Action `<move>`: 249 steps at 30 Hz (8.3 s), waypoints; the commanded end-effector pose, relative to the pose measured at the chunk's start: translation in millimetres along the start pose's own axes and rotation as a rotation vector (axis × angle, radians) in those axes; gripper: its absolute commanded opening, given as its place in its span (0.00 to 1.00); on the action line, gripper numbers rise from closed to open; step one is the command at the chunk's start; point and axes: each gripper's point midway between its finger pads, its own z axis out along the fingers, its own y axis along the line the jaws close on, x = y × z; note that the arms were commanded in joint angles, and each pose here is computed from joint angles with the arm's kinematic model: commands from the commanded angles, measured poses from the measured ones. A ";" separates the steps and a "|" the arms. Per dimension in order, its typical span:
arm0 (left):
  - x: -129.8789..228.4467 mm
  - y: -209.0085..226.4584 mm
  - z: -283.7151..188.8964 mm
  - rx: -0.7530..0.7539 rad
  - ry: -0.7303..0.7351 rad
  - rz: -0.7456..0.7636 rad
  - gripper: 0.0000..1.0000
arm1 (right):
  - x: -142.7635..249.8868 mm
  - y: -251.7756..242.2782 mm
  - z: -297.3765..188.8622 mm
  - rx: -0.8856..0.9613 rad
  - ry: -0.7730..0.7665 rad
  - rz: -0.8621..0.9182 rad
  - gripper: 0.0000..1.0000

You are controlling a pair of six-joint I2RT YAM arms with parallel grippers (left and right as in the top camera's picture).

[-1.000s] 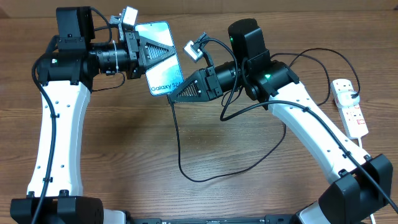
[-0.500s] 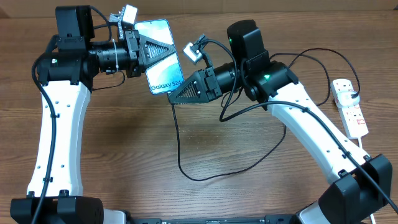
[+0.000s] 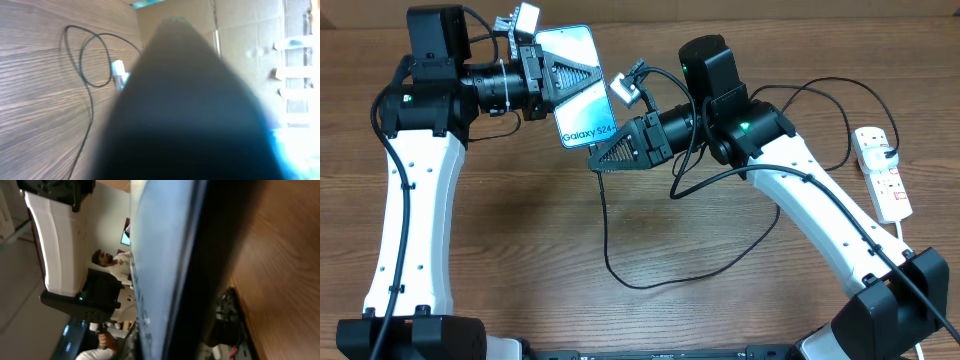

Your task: Plug charger to phone and switch on socket

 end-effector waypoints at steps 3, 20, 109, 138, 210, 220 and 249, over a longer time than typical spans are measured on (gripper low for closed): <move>3.7 -10.1 -0.7 0.013 0.005 0.015 0.04 | -3.3 7.3 -0.4 0.004 -0.009 -0.048 0.04; 20.5 -14.9 -1.2 0.066 0.068 0.103 0.04 | -16.4 7.4 -2.2 0.027 -0.054 -0.016 0.04; 43.8 8.8 20.2 -0.082 0.118 0.070 0.04 | -39.9 -0.2 -39.3 0.056 -0.157 -0.039 0.34; 43.3 -9.6 22.3 0.003 0.136 -0.028 0.04 | -25.3 5.8 -37.1 0.002 -0.090 -0.029 0.45; -24.0 165.4 -142.7 -1.315 -0.476 -0.081 1.00 | 45.8 -326.9 12.7 0.895 -0.080 0.273 0.04; -24.0 165.4 -142.7 -1.315 -0.476 -0.081 1.00 | 33.0 -329.9 11.4 0.919 -0.183 0.338 0.05; -24.0 165.4 -142.7 -1.315 -0.476 -0.081 1.00 | 24.1 -341.5 1.2 0.977 -0.244 0.330 0.56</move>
